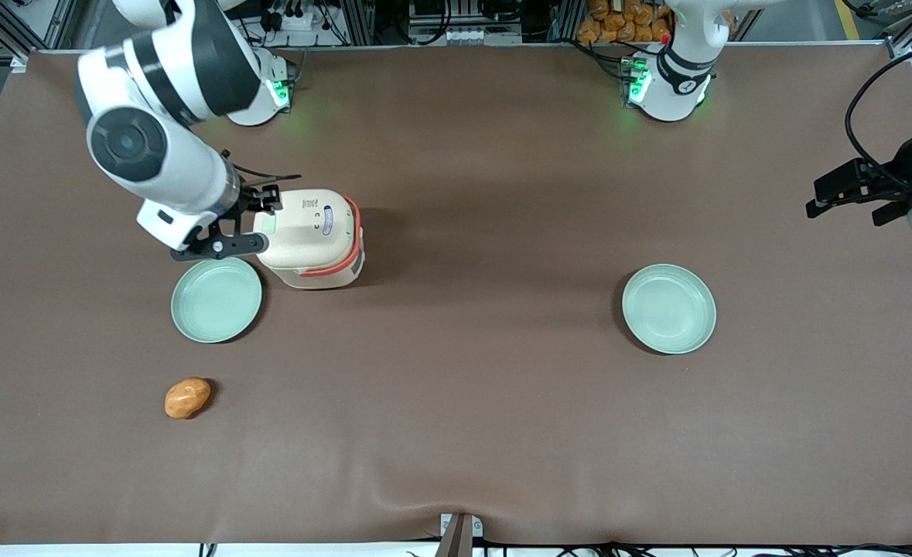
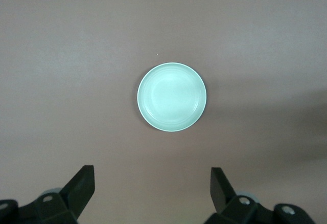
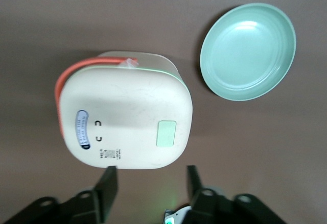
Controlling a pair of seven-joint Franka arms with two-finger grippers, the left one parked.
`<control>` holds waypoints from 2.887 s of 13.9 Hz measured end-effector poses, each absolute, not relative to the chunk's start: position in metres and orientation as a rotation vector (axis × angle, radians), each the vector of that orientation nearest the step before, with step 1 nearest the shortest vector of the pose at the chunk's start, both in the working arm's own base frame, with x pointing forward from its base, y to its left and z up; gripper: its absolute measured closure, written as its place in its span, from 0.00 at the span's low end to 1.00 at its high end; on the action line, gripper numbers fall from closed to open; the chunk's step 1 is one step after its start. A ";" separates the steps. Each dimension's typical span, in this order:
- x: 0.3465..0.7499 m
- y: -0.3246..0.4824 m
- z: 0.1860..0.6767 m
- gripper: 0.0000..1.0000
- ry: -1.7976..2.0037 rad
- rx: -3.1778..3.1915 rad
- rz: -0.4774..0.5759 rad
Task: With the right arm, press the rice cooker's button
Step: 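Lower the right gripper and press down on the rice cooker's lid button, then lift the right gripper away as the rice cooker lid pops open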
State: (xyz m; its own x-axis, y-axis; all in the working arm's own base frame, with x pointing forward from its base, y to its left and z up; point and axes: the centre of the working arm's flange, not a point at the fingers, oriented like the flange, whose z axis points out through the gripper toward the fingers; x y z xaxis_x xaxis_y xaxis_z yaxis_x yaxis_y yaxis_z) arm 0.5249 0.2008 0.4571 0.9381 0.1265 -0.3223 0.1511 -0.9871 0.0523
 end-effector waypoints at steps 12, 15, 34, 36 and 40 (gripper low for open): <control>0.524 0.169 0.380 0.99 0.133 2.960 -0.684; 0.519 0.168 0.367 0.99 0.134 2.950 -0.711; 0.518 0.180 0.341 0.99 0.124 2.983 -0.770; 0.518 0.180 0.341 0.99 0.124 2.983 -0.770; 0.522 0.181 0.363 0.99 0.129 2.982 -0.774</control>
State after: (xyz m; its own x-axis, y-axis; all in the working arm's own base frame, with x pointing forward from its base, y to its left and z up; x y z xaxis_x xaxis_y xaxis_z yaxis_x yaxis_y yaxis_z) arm 0.5216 0.1812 0.3626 0.8706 0.0661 -0.4876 0.0951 -0.9949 0.0349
